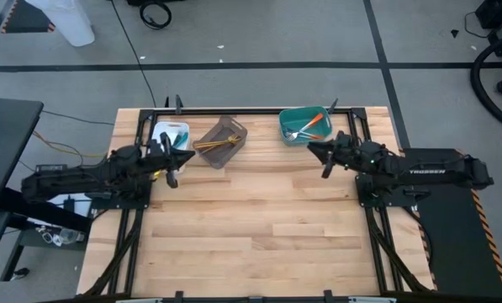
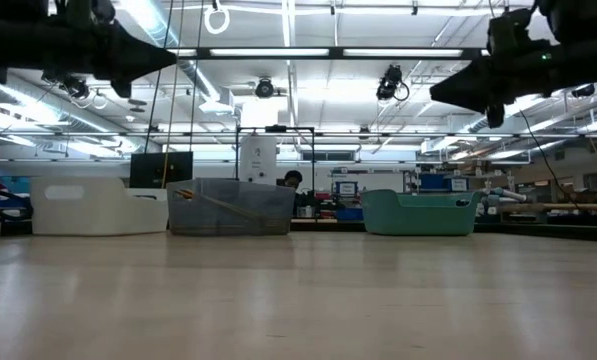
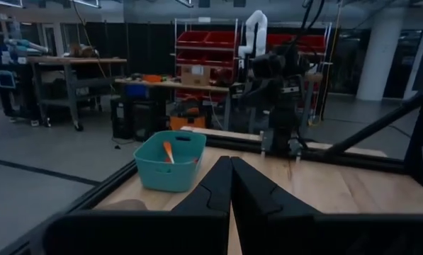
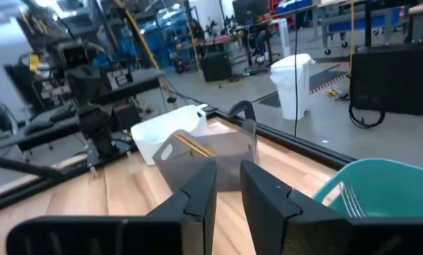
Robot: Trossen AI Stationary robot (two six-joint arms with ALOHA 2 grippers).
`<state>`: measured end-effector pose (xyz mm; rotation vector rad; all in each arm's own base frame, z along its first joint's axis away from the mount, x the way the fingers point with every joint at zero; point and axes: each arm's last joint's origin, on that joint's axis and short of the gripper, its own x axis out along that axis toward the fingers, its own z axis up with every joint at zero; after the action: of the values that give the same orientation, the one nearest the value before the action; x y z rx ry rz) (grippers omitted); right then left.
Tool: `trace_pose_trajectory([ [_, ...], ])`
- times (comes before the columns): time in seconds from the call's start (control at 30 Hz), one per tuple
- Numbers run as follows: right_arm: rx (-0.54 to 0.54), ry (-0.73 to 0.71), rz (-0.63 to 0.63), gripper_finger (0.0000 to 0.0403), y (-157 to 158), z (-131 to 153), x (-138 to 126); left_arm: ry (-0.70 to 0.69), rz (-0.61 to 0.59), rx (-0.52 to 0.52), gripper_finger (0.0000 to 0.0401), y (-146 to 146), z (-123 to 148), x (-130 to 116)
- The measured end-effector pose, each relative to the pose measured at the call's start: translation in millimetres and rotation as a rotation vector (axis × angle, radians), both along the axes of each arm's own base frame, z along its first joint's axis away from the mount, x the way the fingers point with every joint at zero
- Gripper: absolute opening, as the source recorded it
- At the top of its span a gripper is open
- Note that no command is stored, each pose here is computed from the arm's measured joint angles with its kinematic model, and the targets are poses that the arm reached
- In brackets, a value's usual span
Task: Sort silverware by color (type)
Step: Return to Home Position
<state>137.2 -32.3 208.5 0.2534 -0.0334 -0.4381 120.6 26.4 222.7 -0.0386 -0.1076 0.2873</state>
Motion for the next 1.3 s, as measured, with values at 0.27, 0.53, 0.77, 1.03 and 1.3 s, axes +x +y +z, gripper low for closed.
trace_pose_trajectory([
  [0.27,0.020,-0.056,-0.042,0.0075,2,-5,-22,-0.017,0.004,0.003,0.0013,-1,-13,-6],
  [0.53,0.034,-0.120,-0.098,0.0075,3,-11,-33,-0.141,0.013,-0.018,0.0013,-2,-32,-14],
  [0.77,0.041,-0.145,-0.076,0.0075,3,-32,-32,-0.106,-0.002,-0.046,0.0013,-2,-36,-13],
  [1.03,-0.043,-0.115,-0.003,0.0075,6,-31,-33,-0.133,0.018,-0.090,0.0014,-1,-35,-13],
  [1.3,0.002,-0.133,-0.015,0.0075,5,-31,-33,-0.143,0.013,-0.132,0.0019,-1,-35,-13],
])
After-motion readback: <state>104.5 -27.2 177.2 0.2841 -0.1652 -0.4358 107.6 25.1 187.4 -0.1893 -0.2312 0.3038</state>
